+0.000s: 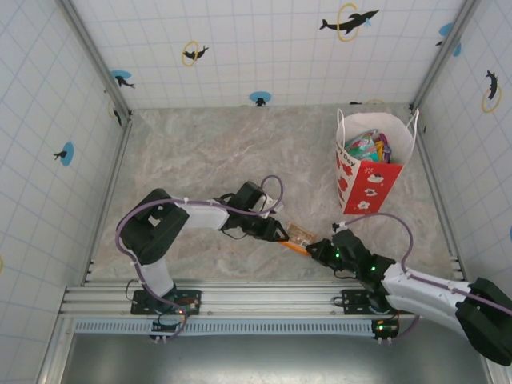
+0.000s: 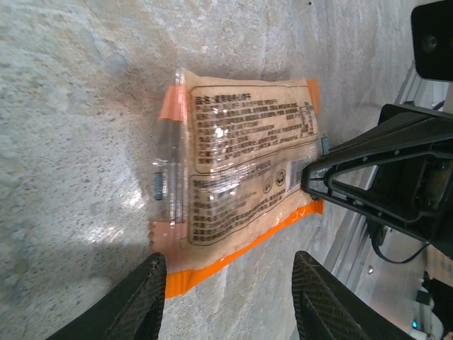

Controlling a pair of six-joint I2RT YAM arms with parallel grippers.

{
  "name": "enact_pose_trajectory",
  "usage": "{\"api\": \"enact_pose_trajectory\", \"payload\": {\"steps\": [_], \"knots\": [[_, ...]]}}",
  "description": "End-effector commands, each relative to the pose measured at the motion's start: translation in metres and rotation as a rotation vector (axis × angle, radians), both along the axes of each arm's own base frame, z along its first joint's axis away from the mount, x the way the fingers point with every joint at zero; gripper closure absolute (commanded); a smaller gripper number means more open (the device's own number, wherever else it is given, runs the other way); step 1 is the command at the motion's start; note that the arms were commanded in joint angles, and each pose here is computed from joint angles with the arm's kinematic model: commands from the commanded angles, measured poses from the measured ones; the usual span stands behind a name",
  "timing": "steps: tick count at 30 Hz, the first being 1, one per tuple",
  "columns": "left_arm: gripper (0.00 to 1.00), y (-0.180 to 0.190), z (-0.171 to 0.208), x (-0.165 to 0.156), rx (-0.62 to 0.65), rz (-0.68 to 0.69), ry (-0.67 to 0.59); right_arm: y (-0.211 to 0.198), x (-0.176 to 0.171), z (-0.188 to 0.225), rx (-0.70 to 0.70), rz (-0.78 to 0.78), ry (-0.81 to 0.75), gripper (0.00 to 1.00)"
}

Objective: Place the snacks into the paper bag

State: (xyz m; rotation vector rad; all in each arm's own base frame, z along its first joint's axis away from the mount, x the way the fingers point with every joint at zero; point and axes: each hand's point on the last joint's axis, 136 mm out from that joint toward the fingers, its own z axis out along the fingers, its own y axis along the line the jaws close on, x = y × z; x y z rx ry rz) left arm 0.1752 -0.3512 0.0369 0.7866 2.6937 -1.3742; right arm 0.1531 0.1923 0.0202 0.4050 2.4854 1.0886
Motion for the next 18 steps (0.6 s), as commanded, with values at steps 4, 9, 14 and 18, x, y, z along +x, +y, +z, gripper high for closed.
{"api": "enact_pose_trajectory", "payload": {"steps": [4, 9, 14, 18], "knots": [[0.35, 0.004, 0.032, 0.026, 0.0, 0.063, -0.148, -0.006, 0.01, 0.019, -0.068, -0.003, -0.061, 1.0], [0.28, 0.022, 0.044, 0.045, 0.002, 0.139, -0.207, 0.0, 0.016, 0.053, -0.088, 0.046, -0.14, 1.0], [0.23, 0.035, 0.05, 0.058, 0.026, 0.175, -0.255, -0.004, 0.024, 0.093, -0.178, 0.078, -0.208, 1.0], [0.22, 0.04, 0.057, 0.065, 0.024, 0.195, -0.279, -0.006, 0.036, 0.137, -0.209, 0.085, -0.282, 1.0]]}}
